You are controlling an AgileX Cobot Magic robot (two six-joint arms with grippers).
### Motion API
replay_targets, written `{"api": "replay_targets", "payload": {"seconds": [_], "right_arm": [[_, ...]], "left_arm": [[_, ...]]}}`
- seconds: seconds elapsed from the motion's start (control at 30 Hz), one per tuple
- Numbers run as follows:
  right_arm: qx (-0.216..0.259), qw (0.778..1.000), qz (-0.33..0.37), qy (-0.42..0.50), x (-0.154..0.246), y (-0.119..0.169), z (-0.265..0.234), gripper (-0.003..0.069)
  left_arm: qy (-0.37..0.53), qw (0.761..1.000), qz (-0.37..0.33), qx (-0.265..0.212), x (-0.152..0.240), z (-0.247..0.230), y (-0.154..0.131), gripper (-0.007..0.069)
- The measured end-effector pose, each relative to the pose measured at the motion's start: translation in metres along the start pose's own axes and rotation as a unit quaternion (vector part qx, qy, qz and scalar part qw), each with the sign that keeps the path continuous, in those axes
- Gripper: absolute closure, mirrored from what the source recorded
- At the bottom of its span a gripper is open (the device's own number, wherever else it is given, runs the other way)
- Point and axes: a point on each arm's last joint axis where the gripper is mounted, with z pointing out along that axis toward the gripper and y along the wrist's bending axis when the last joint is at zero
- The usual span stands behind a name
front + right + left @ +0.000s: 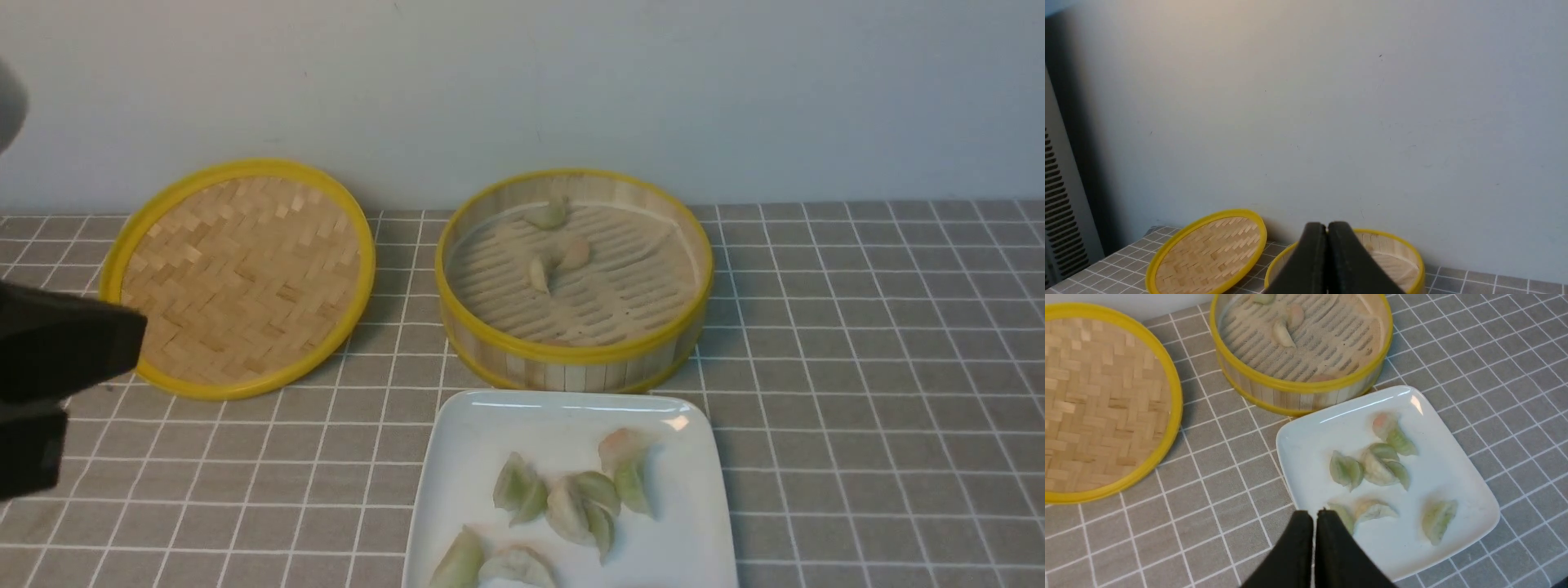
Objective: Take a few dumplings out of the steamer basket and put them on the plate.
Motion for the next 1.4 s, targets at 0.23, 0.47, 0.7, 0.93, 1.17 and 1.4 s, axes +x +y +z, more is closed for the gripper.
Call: {"api": "replay_targets", "payload": {"seconds": [0.23,0.47,0.7,0.93,1.17,1.4], "right_arm": [[0.000,1.000,-0.001,-0.001,0.000,0.000,0.000,0.0673],[0.000,1.000,-0.001,-0.001,0.000,0.000,0.000,0.0672],[0.000,1.000,-0.002,-0.002,0.000,0.000,0.000,0.0672],[0.000,1.000,-0.003,-0.002,0.000,0.000,0.000,0.0672],[0.000,1.000,-0.003,-0.002,0.000,0.000,0.000,0.0672],[0.000,1.000,-0.001,-0.002,0.000,0.000,0.000,0.0672]], "left_arm": [[-0.081,0.996,-0.021,0.010,0.056,-0.013,0.007,0.0630],[-0.093,0.995,-0.039,0.022,0.083,-0.023,0.009,0.0630],[-0.058,0.997,-0.039,0.018,0.092,-0.025,0.010,0.0630],[-0.088,0.996,-0.025,0.003,0.088,-0.024,0.013,0.0630],[-0.212,0.976,0.035,-0.047,0.102,0.009,0.023,0.0630],[-0.262,0.951,-0.028,-0.159,0.170,0.052,0.045,0.0630]]}}
